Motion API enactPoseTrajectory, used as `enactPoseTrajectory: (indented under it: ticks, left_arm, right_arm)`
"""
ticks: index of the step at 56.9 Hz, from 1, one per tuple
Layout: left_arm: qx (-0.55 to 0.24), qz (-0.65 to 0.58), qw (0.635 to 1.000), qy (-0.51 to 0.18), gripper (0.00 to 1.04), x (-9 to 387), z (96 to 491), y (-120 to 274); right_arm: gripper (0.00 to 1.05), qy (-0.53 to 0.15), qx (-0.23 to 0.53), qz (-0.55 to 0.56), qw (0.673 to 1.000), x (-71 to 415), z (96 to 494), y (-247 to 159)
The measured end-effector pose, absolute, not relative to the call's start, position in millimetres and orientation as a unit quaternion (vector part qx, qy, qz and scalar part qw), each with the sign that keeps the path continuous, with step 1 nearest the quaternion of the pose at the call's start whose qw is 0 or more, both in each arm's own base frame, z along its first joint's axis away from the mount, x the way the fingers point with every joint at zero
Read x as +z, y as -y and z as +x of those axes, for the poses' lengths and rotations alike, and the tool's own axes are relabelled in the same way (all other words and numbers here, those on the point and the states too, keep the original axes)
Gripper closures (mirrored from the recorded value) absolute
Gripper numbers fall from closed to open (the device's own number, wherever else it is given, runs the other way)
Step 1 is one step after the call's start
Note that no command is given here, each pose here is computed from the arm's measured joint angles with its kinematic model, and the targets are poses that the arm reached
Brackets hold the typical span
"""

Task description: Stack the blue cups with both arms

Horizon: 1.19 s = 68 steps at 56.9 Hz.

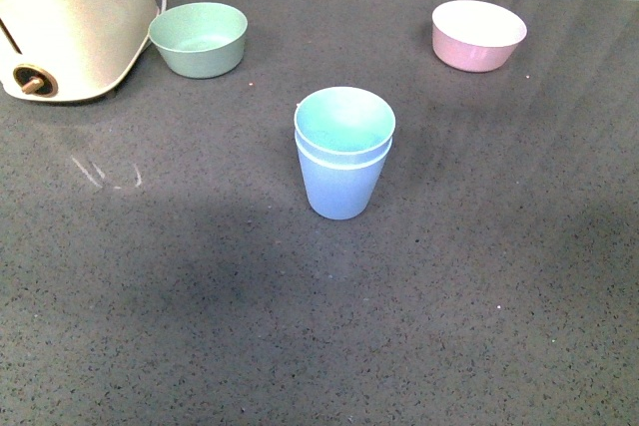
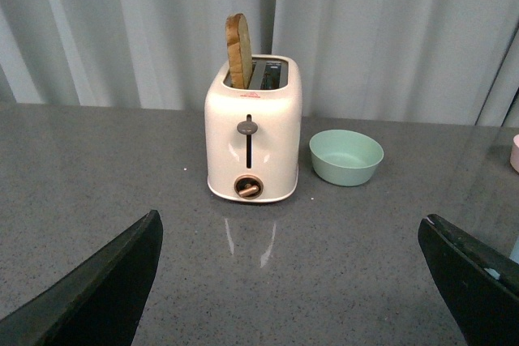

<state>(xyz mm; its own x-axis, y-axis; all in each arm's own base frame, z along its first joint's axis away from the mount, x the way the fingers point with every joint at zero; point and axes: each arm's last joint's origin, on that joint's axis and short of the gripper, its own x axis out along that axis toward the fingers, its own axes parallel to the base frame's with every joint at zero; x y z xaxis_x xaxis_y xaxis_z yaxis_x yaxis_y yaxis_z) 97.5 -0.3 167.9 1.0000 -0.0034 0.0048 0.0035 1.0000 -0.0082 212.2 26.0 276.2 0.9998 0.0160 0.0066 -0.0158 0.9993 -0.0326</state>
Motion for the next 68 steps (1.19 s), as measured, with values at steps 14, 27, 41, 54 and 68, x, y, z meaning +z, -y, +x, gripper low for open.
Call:
enactPoseTrajectory:
  ticks: [14, 27, 41, 54, 68]
  left_arm:
    - [-0.002, -0.004, 1.0, 0.002, 0.09, 167.8, 97.5, 0.4]
    - [-0.002, -0.004, 1.0, 0.002, 0.09, 167.8, 97.5, 0.4]
    - [-0.002, -0.004, 1.0, 0.002, 0.09, 167.8, 97.5, 0.4]
    - [-0.002, -0.004, 1.0, 0.002, 0.09, 167.8, 97.5, 0.4]
    - [-0.002, -0.004, 1.0, 0.002, 0.09, 167.8, 97.5, 0.4]
  right_arm:
    - [0.95, -0.007, 0.003, -0.008, 1.0, 226.7, 178.9, -13.6]
    - [1.03, -0.005, -0.001, -0.005, 1.0, 206.8, 160.5, -0.5]
    - [1.03, -0.004, 0.001, -0.005, 1.0, 193.2, 146.4, -0.4]
    - [1.03, -0.005, 0.001, -0.005, 1.0, 181.8, 133.8, -0.2]
    - [1.03, -0.003, 0.001, -0.005, 1.0, 176.3, 125.1, -0.2]
